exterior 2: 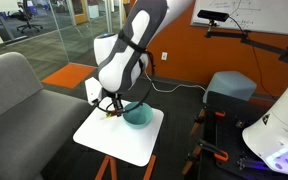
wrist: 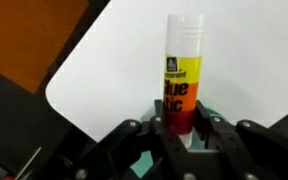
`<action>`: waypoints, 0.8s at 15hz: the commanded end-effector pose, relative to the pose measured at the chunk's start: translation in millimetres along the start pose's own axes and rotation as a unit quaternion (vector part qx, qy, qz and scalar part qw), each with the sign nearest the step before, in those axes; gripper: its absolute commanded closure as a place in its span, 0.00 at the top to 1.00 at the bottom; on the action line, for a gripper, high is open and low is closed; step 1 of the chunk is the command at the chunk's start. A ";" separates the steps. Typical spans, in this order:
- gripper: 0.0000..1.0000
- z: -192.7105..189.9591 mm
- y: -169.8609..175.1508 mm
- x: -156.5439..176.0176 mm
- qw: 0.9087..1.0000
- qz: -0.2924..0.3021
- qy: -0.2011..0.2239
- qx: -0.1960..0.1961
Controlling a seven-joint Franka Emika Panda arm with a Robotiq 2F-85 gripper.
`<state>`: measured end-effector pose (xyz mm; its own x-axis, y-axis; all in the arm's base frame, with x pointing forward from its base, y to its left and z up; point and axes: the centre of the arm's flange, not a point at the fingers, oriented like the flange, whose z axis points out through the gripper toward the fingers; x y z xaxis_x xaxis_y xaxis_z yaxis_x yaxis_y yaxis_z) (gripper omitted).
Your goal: Take the glue stick out of the bowl and place it on the table
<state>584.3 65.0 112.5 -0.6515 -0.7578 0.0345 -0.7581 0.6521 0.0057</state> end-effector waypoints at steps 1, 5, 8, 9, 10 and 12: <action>0.08 36.2 -19.2 -44.6 1.000 -0.020 0.007 -0.011; 0.08 71.9 -38.8 -76.4 0.999 -0.033 0.006 -0.008; 0.08 91.0 -49.8 -91.2 0.999 -0.037 0.014 -0.018; 0.08 94.9 -52.0 -94.9 0.999 -0.038 0.016 -0.022; 0.08 98.3 -53.8 -98.0 0.999 -0.040 0.017 -0.023; 0.08 103.2 -57.0 -104.5 0.999 -0.043 0.017 -0.025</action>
<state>668.6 100.4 14.6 -0.5978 -0.7997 0.0559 -0.7993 0.5999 0.0347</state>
